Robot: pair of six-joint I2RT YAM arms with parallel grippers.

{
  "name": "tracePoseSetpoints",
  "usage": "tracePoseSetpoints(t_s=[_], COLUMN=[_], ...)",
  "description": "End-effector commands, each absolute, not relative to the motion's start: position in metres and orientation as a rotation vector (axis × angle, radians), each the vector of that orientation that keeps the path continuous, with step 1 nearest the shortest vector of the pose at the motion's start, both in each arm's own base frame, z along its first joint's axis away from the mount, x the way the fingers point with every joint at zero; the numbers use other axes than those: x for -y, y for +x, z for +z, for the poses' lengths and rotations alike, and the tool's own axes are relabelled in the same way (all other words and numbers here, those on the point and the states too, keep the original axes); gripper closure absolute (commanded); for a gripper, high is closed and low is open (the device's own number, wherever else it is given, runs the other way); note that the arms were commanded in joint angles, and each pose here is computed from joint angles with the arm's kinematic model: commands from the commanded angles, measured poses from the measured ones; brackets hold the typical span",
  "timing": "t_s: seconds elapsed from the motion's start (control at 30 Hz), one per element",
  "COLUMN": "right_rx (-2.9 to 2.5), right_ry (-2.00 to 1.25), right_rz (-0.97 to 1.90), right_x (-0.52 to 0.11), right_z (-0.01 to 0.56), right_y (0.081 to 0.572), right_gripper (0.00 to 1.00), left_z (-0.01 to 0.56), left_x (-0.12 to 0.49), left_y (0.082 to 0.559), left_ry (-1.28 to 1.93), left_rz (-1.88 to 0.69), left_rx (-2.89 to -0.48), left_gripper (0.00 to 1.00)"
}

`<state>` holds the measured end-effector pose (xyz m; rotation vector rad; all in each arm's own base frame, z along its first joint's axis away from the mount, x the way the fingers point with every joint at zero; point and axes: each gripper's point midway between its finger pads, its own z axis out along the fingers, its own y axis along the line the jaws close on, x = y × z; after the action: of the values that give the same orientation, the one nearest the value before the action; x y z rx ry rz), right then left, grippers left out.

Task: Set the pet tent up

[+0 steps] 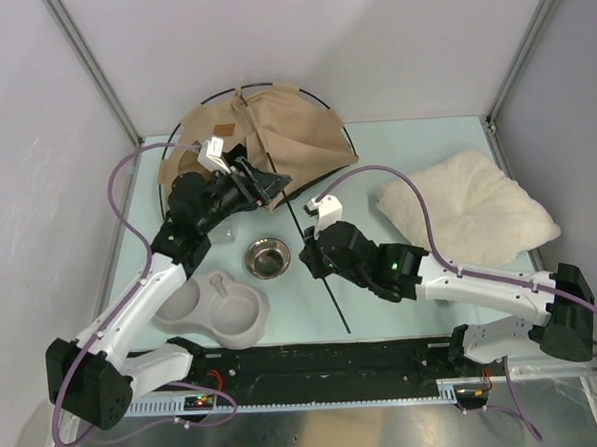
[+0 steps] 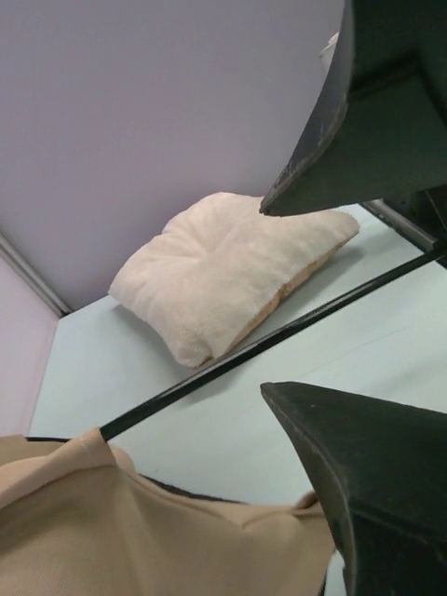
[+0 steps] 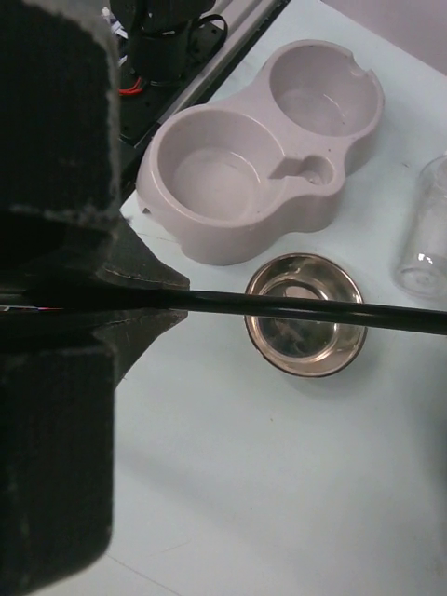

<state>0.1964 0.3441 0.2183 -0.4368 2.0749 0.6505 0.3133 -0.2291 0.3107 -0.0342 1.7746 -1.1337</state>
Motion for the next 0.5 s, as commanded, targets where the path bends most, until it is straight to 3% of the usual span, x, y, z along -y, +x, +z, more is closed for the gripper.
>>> tracePoseSetpoints(t_s=[0.0, 0.13, 0.2, 0.33, 0.47], right_rx=[-1.97, -1.968, -1.976, -2.011, -2.064], right_ry=[-0.49, -0.521, -0.55, -0.607, -0.704], right_rz=[0.771, 0.786, 0.798, 0.836, 0.888], right_x=[-0.368, -0.37, -0.372, -0.368, -0.36], right_z=[0.253, 0.253, 0.25, 0.246, 0.238], right_y=[0.192, 0.188, 0.185, 0.177, 0.164], right_gripper=[0.94, 0.93, 0.83, 0.51, 0.2], left_z=[0.303, 0.297, 0.298, 0.3, 0.303], left_x=[0.246, 0.255, 0.257, 0.258, 0.259], left_y=[0.317, 0.319, 0.319, 0.321, 0.324], left_ry=[-0.113, -0.117, -0.115, -0.115, -0.125], left_rz=[-1.246, -1.27, -1.273, -1.27, -1.275], left_rx=[-1.814, -1.843, -1.845, -1.839, -1.837], left_gripper=[0.34, 0.58, 0.71, 0.94, 0.99])
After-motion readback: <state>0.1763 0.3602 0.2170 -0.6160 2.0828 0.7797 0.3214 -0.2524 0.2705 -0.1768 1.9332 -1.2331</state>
